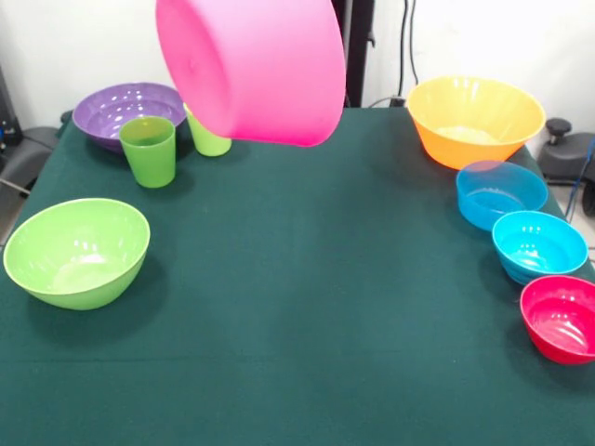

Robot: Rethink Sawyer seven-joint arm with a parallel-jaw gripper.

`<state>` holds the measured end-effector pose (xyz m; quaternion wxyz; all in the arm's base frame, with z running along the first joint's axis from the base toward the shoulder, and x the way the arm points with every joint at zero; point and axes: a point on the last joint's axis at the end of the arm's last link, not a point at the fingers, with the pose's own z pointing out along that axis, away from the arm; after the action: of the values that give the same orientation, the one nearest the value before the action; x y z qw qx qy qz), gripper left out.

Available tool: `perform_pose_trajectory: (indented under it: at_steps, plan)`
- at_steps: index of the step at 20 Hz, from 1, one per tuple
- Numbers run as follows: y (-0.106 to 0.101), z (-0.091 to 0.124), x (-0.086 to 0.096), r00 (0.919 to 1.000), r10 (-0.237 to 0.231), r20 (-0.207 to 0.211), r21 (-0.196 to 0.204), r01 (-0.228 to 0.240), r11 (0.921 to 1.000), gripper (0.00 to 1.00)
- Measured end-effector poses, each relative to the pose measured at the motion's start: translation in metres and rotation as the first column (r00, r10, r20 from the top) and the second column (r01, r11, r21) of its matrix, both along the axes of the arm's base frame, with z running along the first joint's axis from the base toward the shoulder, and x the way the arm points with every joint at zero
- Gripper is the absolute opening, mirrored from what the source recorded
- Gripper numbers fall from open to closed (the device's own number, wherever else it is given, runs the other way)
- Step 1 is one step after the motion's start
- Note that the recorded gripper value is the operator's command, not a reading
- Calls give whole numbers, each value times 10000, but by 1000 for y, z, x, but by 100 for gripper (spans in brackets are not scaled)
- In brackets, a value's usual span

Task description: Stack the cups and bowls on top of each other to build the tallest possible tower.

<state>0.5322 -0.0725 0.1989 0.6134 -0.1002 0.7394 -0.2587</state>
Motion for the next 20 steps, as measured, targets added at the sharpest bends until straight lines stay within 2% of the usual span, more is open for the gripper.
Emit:
perform_pose_trajectory:
  at_steps: [6,7,12,16,20]
  plan:
    - [0,-6,-7,9992,154,359,-750,-126,9971,0]
    - [-2,-9,-9,9991,156,403,-1001,-115,9949,0]
    - [-7,-14,-11,9989,127,441,-1460,-61,9893,0]
    - [-10,-19,-11,9981,181,585,-1880,-68,9821,0]
    - [-15,-28,-12,9948,268,983,-2374,-27,9714,0]
